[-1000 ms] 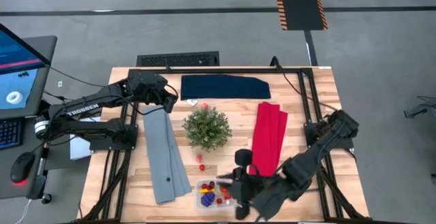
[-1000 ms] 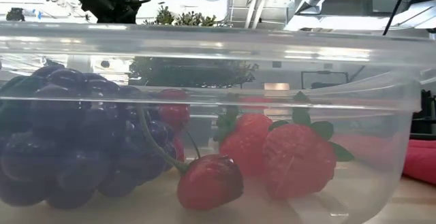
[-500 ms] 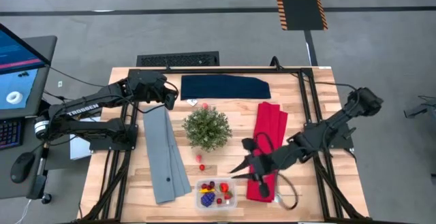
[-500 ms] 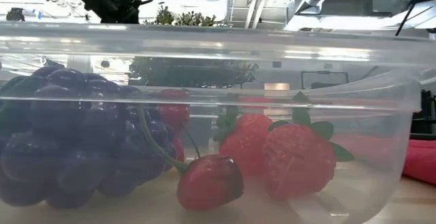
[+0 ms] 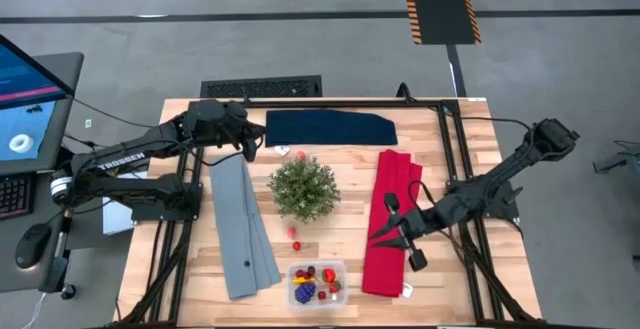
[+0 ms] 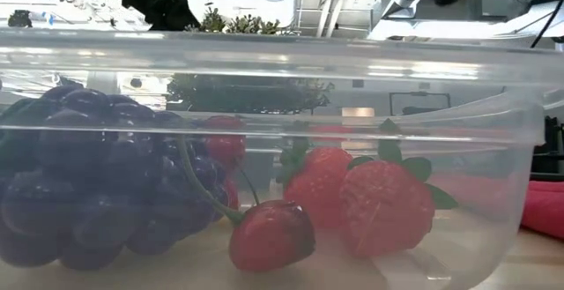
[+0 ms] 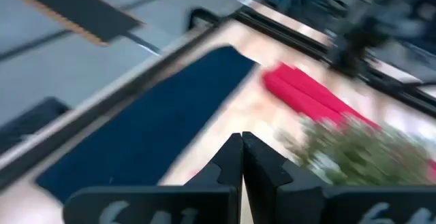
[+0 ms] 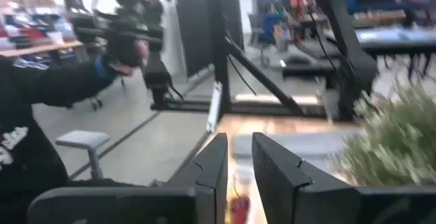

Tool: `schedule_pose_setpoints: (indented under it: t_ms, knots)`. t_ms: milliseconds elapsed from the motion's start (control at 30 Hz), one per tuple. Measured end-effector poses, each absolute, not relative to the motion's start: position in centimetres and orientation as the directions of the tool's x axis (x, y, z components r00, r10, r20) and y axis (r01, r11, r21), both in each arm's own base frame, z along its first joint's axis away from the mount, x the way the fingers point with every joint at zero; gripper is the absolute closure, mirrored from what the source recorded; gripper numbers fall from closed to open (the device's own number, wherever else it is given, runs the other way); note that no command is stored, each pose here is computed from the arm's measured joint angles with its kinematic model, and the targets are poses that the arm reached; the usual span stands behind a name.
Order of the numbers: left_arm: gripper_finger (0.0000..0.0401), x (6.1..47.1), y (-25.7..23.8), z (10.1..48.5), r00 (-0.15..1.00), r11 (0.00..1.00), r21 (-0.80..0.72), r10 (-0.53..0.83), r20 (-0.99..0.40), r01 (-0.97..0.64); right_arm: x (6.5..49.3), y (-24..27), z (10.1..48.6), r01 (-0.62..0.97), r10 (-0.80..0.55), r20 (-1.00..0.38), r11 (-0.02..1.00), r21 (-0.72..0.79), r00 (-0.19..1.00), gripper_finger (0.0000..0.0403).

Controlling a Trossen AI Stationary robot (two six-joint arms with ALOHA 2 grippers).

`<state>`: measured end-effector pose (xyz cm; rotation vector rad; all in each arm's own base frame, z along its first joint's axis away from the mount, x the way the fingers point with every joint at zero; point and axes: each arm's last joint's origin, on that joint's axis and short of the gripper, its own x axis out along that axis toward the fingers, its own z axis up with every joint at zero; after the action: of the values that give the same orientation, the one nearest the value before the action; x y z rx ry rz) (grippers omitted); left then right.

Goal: Pick and placing Produce into tupperware
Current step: Put the blueberry into the transparent container

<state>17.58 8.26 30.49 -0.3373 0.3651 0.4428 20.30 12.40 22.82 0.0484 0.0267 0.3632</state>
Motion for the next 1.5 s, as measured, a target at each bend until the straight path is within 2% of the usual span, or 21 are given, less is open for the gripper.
schedule_pose_setpoints:
  t_ms: [133,200,467,600,667,733,800,933,1000,1233,1500]
  knots:
    - [0.0401,17.7,7.6,30.3,0.893,0.926,-0.251,0.158,-0.421,-0.282,20.5,11.7,22.6,-0.324,0.328,-0.055,0.944,0.067,0.943,0.031]
    - [0.0401,17.6,7.5,30.4,0.897,0.952,-0.194,0.139,-0.419,-0.238,20.6,11.6,22.4,-0.315,0.32,-0.069,0.947,0.064,0.945,0.031]
    - [0.0401,16.8,8.5,30.9,0.798,0.871,0.022,0.459,-0.391,-0.49,20.8,11.0,22.0,-0.285,0.294,-0.116,0.954,0.089,0.949,0.031]
    - [0.0401,16.6,8.6,31.2,0.76,0.858,0.139,0.504,-0.41,-0.495,20.9,10.8,21.5,-0.203,0.219,-0.159,0.973,0.108,0.963,0.031]
    - [0.0401,16.4,8.3,30.9,0.761,0.885,0.12,0.45,-0.468,-0.45,21.1,10.1,21.1,-0.106,0.116,-0.2,0.993,0.06,0.973,0.031]
    - [0.0401,16.0,7.9,30.7,0.751,0.916,0.11,0.382,-0.538,-0.387,21.2,9.3,20.6,-0.003,0.026,-0.247,0.996,0.091,0.969,0.031]
    - [0.0401,15.5,7.3,30.3,0.721,0.945,0.077,0.292,-0.628,-0.317,21.2,8.8,20.2,0.045,-0.001,-0.286,0.988,0.146,0.958,0.031]
    - [0.0401,14.3,5.5,29.1,0.625,0.982,-0.066,0.061,-0.778,-0.178,21.1,8.4,19.4,0.061,-0.018,-0.365,0.992,0.108,0.931,0.031]
    - [0.0401,13.7,4.6,28.7,0.57,0.974,-0.145,-0.021,-0.821,-0.174,21.1,8.4,19.3,0.062,-0.019,-0.373,0.993,0.103,0.928,0.031]
    - [0.0377,13.6,1.8,28.5,0.506,0.897,-0.318,-0.13,-0.852,-0.306,21.1,8.4,19.3,0.053,-0.015,-0.37,0.994,0.093,0.929,0.031]
    - [0.0293,13.8,-2.0,28.6,0.503,0.878,-0.341,-0.138,-0.853,-0.337,21.0,8.3,19.0,0.05,-0.021,-0.4,0.997,0.063,0.916,0.031]
